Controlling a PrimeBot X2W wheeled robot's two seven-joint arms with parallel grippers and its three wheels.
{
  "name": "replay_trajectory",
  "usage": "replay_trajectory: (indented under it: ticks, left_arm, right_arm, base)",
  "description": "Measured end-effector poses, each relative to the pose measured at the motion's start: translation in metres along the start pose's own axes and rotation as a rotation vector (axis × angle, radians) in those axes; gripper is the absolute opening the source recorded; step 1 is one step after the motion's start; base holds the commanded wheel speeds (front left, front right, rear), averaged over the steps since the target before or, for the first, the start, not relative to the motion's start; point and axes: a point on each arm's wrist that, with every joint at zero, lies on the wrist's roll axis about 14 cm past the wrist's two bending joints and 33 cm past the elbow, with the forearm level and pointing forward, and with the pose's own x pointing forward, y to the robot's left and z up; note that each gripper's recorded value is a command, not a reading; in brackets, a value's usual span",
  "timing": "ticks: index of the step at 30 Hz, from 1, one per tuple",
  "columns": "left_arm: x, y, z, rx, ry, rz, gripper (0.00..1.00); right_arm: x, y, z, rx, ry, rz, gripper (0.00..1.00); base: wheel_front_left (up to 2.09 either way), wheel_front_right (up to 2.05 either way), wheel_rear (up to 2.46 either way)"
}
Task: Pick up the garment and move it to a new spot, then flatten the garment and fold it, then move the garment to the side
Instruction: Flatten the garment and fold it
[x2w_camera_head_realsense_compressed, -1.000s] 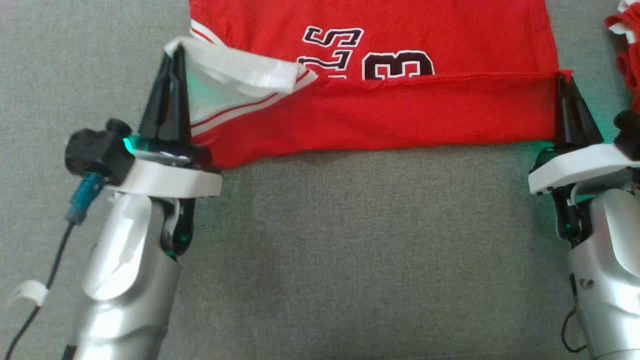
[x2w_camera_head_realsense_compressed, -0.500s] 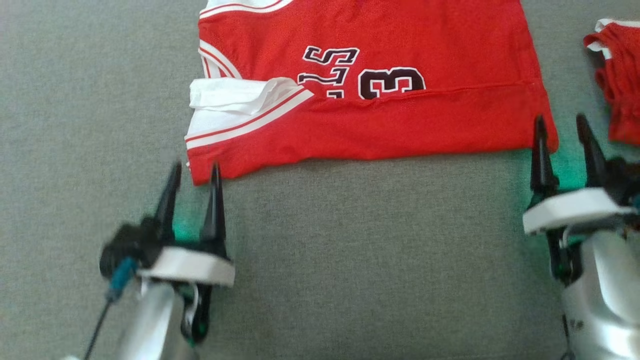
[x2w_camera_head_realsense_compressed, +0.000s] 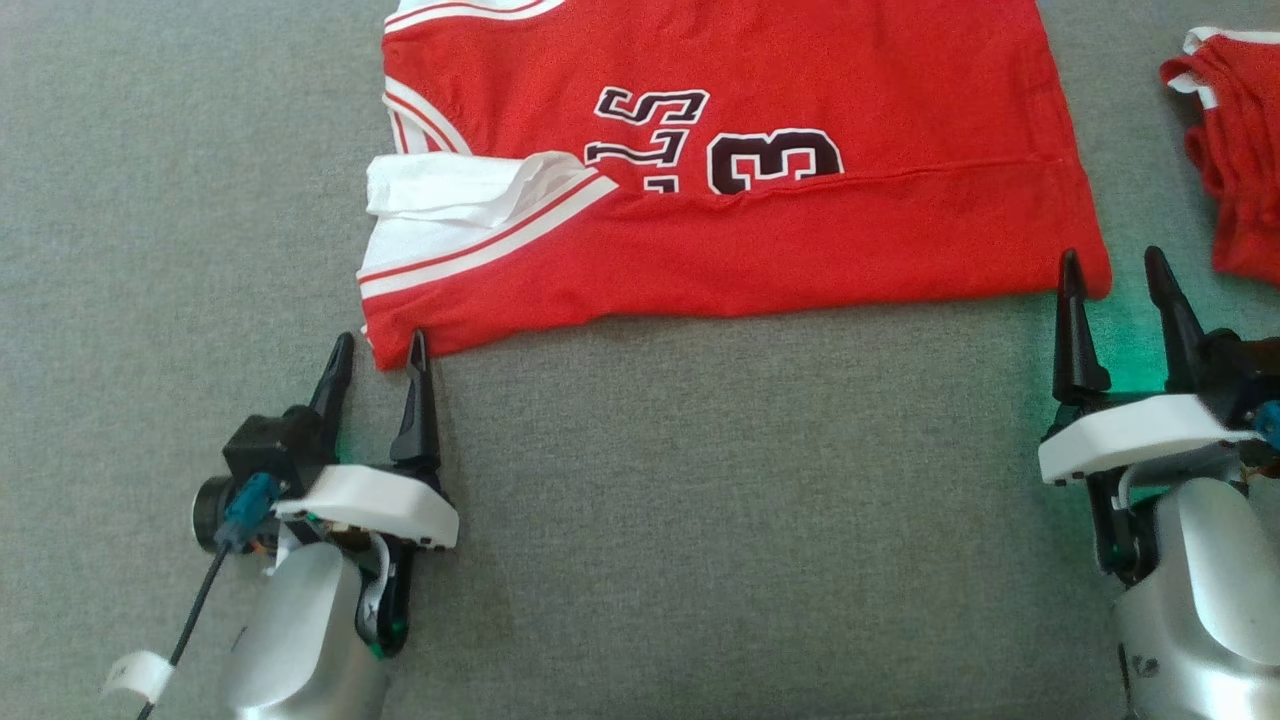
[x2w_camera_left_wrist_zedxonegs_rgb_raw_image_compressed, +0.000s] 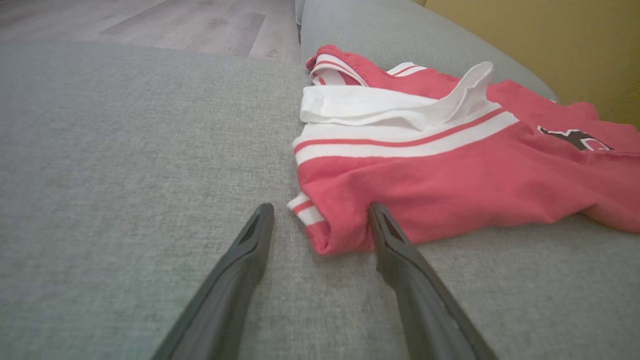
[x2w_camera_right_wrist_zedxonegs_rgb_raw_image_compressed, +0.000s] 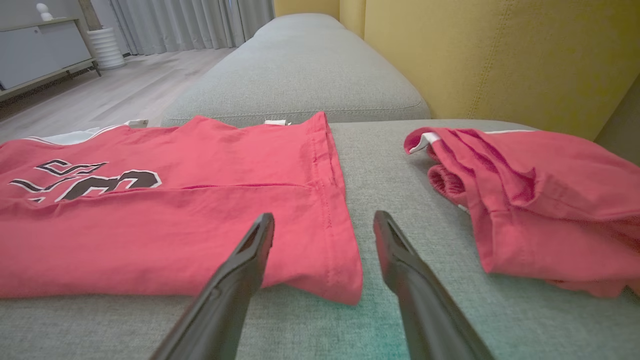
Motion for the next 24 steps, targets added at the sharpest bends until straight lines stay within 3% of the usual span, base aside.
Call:
replay_trajectory:
  ticks: [4, 5, 6, 7, 8, 14, 24]
  left_arm:
    - [0.002, 0.002, 0.002, 0.003, -0.001, 0.003, 1.0]
    - [0.002, 0.002, 0.001, 0.005, 0.001, 0.003, 0.82]
    - [0.002, 0.002, 0.001, 0.007, 0.004, 0.0, 0.47]
    - [0.002, 0.001, 0.0, 0.007, 0.008, -0.007, 0.2]
    - [0.002, 0.0, -0.001, 0.0, 0.017, -0.013, 0.0]
    - [0.002, -0.003, -0.003, -0.047, 0.044, -0.037, 0.0]
    - [0.001, -0.004, 0.0, -0.034, 0.048, -0.06, 0.0]
  right_arm:
    - [0.001, 0.002, 0.0, -0.004, -0.001, 0.005, 1.0]
    - [0.001, 0.002, 0.001, -0.006, -0.001, 0.006, 1.0]
    - [0.001, 0.002, 0.001, -0.006, -0.002, 0.006, 1.0]
    - [0.001, 0.002, 0.002, -0.006, -0.003, 0.005, 1.0]
    - [0.001, 0.002, 0.002, -0.006, -0.005, 0.006, 1.0]
    - [-0.001, 0.0, -0.016, 0.012, 0.099, -0.011, 1.0]
    - [0.002, -0.001, -0.042, 0.037, 0.23, -0.035, 1.0]
  base:
    - [0.0, 0.0, 0.0]
    - [0.0, 0.0, 0.0]
    - [0.0, 0.0, 0.0]
    - [0.0, 0.0, 0.0]
    - [0.0, 0.0, 0.0]
    - [0.0, 0.0, 0.0]
    - [0.0, 0.0, 0.0]
